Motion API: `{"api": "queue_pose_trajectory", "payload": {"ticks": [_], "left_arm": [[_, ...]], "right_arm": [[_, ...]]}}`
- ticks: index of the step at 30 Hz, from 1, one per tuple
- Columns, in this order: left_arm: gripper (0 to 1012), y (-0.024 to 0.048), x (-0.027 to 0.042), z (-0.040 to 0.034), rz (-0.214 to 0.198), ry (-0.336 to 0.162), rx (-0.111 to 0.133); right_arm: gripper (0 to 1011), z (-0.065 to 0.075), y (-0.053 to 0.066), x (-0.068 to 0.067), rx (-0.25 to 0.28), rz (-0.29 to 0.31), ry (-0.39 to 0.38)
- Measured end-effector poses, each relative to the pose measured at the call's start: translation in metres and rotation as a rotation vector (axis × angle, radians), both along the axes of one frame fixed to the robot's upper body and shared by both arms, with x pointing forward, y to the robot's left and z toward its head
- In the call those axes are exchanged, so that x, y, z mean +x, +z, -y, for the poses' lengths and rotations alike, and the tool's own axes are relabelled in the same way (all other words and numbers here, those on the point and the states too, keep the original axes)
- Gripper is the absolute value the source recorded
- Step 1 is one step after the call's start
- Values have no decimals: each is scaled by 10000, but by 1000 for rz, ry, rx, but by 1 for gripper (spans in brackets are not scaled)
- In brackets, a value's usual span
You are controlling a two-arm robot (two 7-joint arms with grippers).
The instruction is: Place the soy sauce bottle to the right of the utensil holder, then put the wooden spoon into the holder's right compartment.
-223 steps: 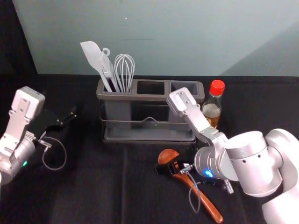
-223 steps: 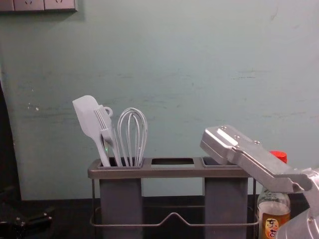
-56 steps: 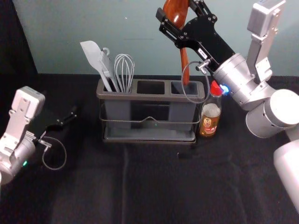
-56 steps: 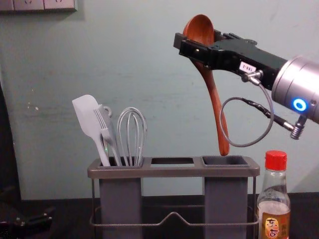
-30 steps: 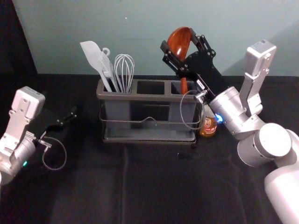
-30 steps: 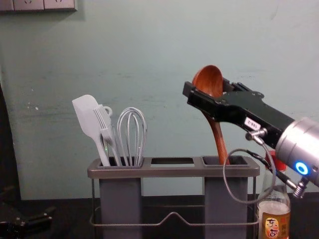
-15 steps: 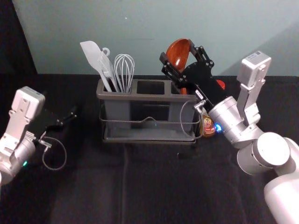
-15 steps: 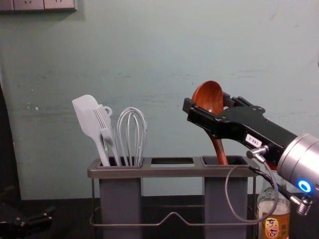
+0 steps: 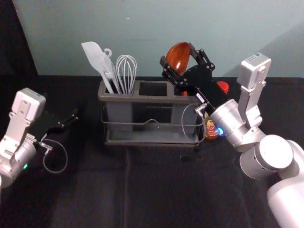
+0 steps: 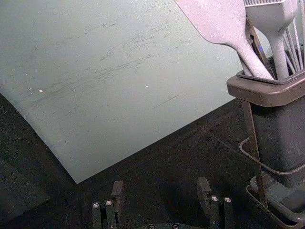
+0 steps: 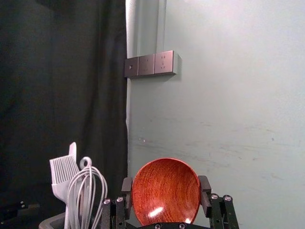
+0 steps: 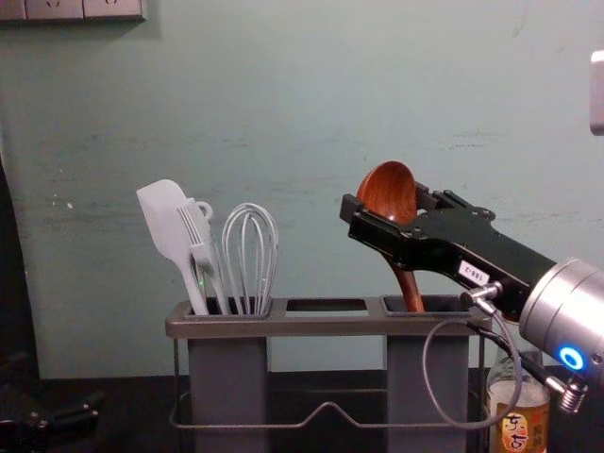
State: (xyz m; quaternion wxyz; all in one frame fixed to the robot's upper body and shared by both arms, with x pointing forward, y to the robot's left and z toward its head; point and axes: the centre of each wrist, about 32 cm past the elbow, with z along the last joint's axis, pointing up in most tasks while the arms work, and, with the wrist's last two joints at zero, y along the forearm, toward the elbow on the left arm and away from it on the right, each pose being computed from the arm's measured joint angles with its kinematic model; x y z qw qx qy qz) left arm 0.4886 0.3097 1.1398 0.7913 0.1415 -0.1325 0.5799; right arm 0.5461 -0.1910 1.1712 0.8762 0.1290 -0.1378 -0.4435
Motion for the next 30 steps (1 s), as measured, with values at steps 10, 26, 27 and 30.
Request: {"api": "queue_pose_trajectory", "payload": {"ticks": [10, 26, 27, 30], "left_arm": [[1000, 0, 0, 0, 0, 0, 0], [1000, 0, 0, 0, 0, 0, 0], [1000, 0, 0, 0, 0, 0, 0], [1000, 0, 0, 0, 0, 0, 0]], "right_arm": [[895, -4, 8, 0, -11, 1, -1], [1002, -56, 283, 2, 90, 135, 6], [1002, -44, 350, -5, 97, 155, -2], [1002, 2, 495, -26, 111, 196, -21]]}}
